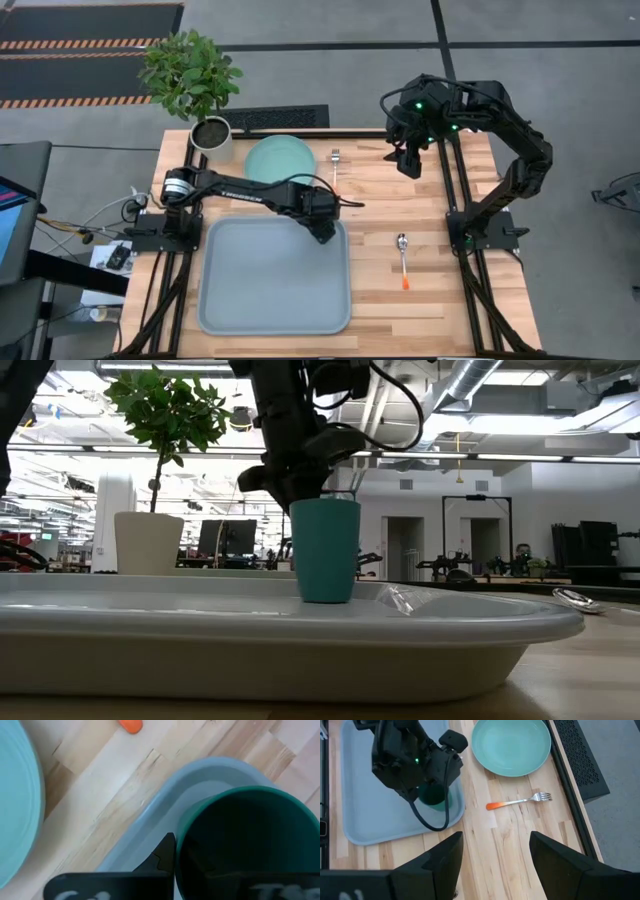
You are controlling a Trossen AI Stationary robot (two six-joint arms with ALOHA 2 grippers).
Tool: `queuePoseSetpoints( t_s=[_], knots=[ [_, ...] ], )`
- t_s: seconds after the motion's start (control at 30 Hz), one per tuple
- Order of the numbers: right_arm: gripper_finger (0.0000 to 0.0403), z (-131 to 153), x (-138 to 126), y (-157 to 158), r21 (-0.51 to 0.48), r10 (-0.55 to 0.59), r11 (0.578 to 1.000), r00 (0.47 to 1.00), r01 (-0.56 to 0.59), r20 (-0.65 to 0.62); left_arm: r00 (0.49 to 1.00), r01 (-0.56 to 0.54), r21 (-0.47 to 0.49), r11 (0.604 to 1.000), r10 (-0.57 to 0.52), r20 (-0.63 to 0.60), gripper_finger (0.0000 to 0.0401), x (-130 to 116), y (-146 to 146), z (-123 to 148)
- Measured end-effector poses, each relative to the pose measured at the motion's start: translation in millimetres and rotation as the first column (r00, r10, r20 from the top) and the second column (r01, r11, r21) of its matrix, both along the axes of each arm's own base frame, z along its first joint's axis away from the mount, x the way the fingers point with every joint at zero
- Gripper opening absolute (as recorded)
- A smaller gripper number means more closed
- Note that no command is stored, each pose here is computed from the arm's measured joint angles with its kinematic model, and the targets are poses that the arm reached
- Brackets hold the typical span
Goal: Pick and place plate/cup/fork/spoon on tray
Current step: Put the green cup to the top right side of the blue serving tray, then put the green plate to the bottom of the green cup on the blue serving tray
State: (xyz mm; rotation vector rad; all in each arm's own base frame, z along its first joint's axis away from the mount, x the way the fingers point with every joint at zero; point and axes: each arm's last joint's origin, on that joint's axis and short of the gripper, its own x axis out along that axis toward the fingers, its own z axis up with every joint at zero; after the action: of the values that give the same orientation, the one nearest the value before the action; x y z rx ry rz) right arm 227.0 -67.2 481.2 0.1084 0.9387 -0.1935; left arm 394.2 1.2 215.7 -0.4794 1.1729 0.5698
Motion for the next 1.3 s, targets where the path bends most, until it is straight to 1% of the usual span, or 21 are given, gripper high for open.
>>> queuePoseSetpoints(
  t_s=[0.07,0.17,0.33,0.5,0.8,0.93,1.07,1.17,1.3],
  knots=[
    [0.0255,0,0,0,0.0,0.0,1.0,1.0,0.0,0.0,1.0,0.008,-0.014,1.0,-0.008,-0.002,0.0,0,1,0],
    [0.0255,0,0,0,0.0,0.0,1.0,1.0,0.0,0.0,1.0,0.012,0.0,1.0,-0.012,-0.005,0.0004,0,1,0],
    [0.0255,0,0,0,0.0,0.0,1.0,1.0,0.0,0.0,1.0,0.008,0.018,1.0,-0.007,-0.011,0.0032,-1,2,-1],
    [0.0255,0,0,0,0.0,0.0,1.0,1.0,0.0,0.0,1.0,0.006,0.032,0.999,-0.006,0.003,0.0073,1,2,0],
    [0.0255,0,0,0,-0.001,0.001,1.0,1.0,-0.001,0.0,1.0,-0.008,0.02,1.0,0.008,0.03,0.0168,3,2,1],
    [0.0255,0,0,0,-0.002,0.003,1.0,1.0,-0.003,-0.001,0.997,-0.017,0.009,1.0,0.016,0.072,0.0204,4,5,15],
    [0.0255,0,0,0,-0.002,0.003,1.0,1.0,-0.003,-0.001,0.994,-0.019,-0.028,0.999,0.022,0.11,0.023,4,10,30],
    [0.0255,0,0,0,-0.004,0.007,1.0,1.0,-0.007,-0.001,0.992,-0.018,-0.061,0.998,0.025,0.124,0.0241,1,13,38],
    [0.0255,0,0,0,-0.009,0.013,1.0,1.0,-0.014,-0.002,0.988,-0.033,-0.105,0.994,0.048,0.15,0.0247,-4,19,49]
  ],
)
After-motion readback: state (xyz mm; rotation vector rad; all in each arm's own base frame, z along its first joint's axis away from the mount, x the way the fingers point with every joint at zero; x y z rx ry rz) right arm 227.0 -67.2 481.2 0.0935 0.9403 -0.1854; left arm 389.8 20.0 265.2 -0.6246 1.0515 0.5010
